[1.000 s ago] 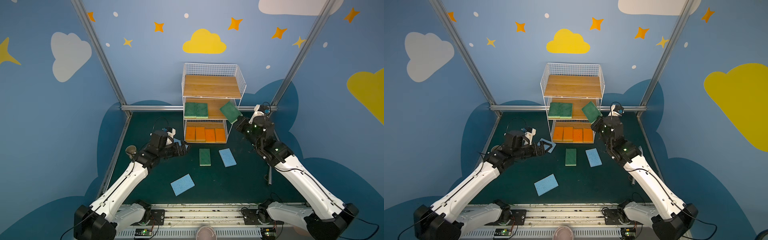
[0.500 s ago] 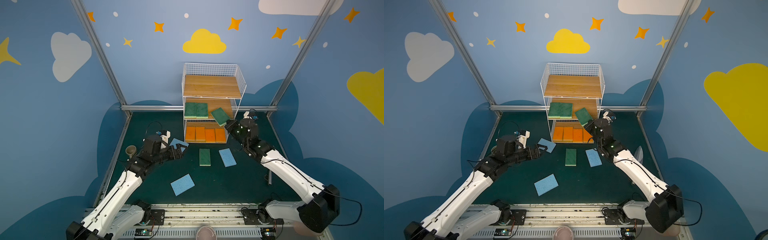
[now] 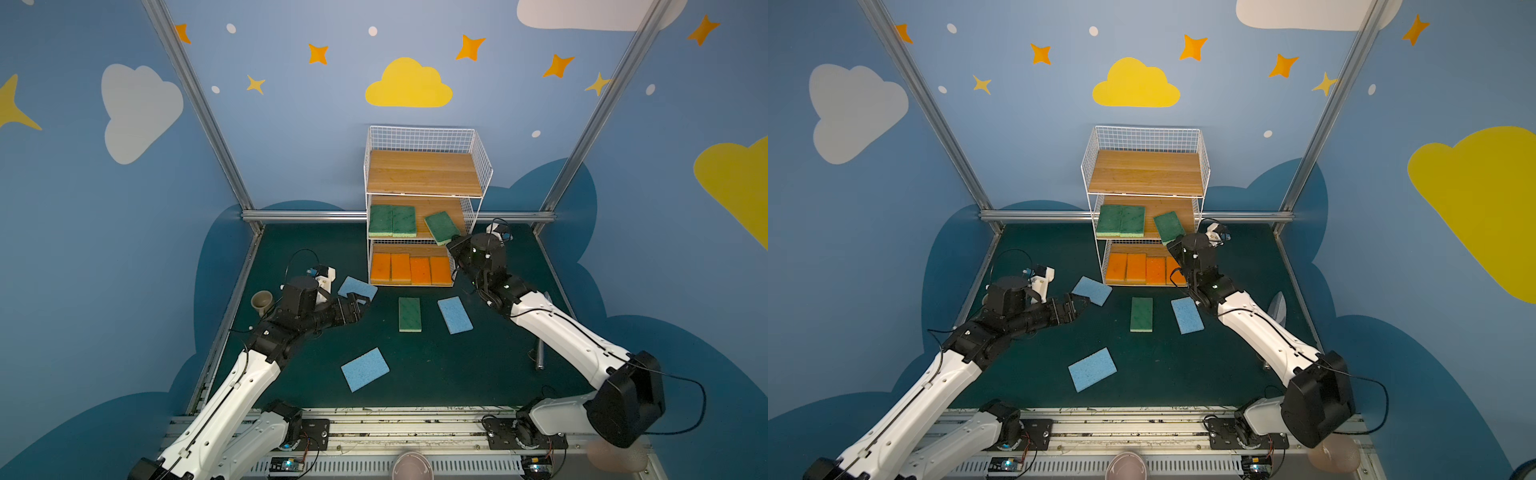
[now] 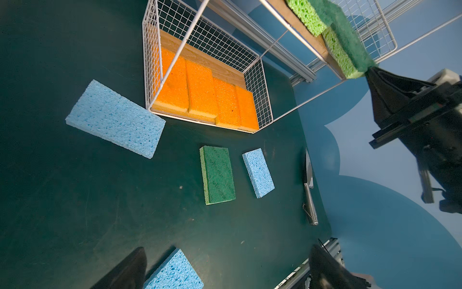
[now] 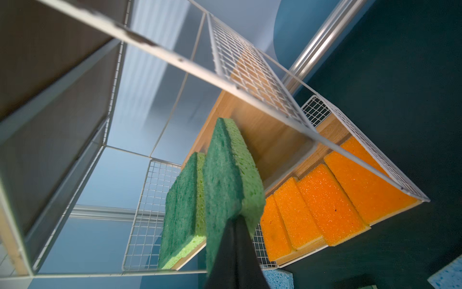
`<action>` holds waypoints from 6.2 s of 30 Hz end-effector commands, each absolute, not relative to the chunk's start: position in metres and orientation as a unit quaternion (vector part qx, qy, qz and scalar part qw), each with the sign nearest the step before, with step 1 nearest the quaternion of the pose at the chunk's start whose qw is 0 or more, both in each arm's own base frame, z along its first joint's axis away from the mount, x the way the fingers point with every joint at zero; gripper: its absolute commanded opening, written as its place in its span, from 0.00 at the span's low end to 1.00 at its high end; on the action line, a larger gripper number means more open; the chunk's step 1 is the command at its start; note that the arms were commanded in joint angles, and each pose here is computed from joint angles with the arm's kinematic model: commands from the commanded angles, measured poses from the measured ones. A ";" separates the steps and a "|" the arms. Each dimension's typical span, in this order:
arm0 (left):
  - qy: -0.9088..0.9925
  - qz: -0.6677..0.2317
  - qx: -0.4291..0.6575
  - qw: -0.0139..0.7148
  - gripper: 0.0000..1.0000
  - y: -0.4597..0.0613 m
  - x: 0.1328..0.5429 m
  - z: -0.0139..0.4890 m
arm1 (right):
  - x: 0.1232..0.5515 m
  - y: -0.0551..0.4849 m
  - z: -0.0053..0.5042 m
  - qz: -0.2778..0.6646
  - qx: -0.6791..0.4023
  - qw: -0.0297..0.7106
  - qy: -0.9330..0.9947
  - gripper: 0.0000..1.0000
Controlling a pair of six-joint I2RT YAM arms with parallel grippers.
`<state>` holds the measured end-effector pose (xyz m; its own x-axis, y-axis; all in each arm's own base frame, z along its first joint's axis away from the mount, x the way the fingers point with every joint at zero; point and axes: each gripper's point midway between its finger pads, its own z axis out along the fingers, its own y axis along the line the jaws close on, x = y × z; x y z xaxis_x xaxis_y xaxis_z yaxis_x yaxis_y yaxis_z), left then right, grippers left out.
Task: Arrange cleaning sponges on a shelf
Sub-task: Place the cleaning sponge at the shelf, then rotate the cleaning sponge at the center of the table, then pick up the cleaning sponge at the center of the table.
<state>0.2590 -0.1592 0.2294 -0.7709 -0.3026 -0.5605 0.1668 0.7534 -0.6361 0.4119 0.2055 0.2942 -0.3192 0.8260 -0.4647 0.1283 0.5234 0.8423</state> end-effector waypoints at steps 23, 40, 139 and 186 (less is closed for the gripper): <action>0.875 -0.363 -0.030 0.320 1.00 -0.158 0.240 0.226 | 0.441 0.228 0.317 0.365 0.379 0.511 0.679 0.00; 0.875 -0.365 -0.029 0.318 1.00 -0.156 0.237 0.225 | 0.444 0.253 0.305 0.365 0.367 0.501 0.693 0.00; 0.928 -0.300 0.005 0.222 0.86 -0.290 0.269 0.091 | 0.272 0.237 0.075 0.395 0.176 0.063 0.900 0.47; 0.906 -0.296 -0.068 0.294 0.95 -0.159 0.242 0.150 | 0.281 0.219 0.142 0.361 0.218 0.171 0.890 0.00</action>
